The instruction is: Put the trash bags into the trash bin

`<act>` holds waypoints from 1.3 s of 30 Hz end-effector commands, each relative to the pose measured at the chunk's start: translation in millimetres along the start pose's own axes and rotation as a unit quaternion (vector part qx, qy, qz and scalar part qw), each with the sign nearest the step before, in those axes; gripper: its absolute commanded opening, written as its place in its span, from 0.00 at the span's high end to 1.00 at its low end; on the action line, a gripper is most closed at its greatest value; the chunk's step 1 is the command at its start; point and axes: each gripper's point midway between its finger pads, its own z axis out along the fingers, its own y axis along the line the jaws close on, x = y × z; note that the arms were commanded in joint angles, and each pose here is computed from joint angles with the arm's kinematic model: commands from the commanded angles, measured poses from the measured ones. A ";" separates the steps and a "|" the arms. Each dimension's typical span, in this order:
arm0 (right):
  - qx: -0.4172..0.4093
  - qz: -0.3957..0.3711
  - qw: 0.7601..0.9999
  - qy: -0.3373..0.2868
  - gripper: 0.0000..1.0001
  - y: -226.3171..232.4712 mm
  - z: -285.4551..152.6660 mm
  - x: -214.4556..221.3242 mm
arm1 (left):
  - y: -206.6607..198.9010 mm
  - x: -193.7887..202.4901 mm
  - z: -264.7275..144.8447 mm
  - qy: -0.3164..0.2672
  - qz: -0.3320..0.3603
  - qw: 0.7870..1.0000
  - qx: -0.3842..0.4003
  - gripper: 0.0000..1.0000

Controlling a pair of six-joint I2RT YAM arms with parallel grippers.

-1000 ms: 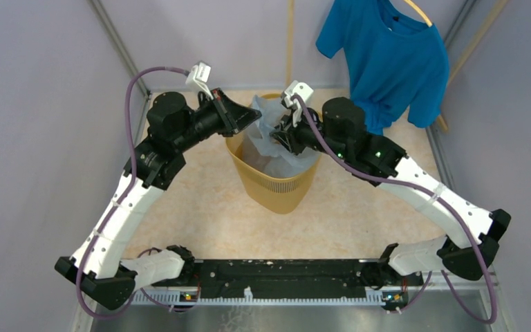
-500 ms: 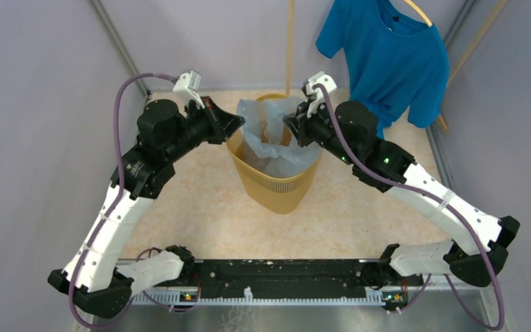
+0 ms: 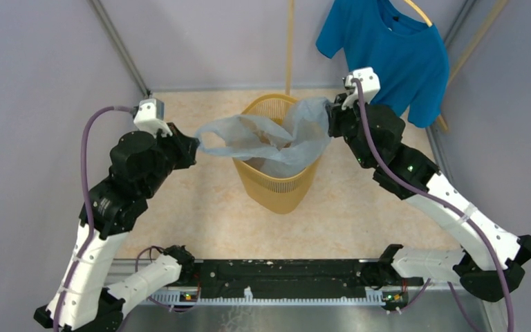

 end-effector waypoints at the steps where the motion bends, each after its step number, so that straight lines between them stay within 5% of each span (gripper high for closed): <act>1: -0.069 0.052 0.996 -0.016 1.00 18.6 -15.0 -17.7 | -6.4 3.8 3.6 0.009 -0.030 0.999 0.009 0.79; 8: -0.126 0.084 0.988 -0.022 1.00 39.4 -21.2 -22.4 | -41.2 -10.9 -6.4 0.009 -0.108 0.991 0.081 0.04; 17: -0.143 0.084 0.986 -0.037 1.00 40.1 -29.6 -29.0 | -79.2 12.1 7.5 0.102 -0.176 0.969 0.138 0.02; 21: -0.141 0.081 0.986 -0.038 1.00 38.0 -31.5 -28.8 | -75.5 21.7 21.1 0.110 -0.183 0.969 0.121 0.11; 31: -0.099 0.066 0.992 -0.041 1.00 14.0 -41.0 -26.5 | -43.8 38.5 28.4 0.102 -0.144 0.983 0.057 0.80; 39: -0.088 0.098 0.991 -0.023 1.00 2.1 -57.9 -10.6 | -26.1 62.5 14.6 0.120 -0.112 0.985 0.047 1.00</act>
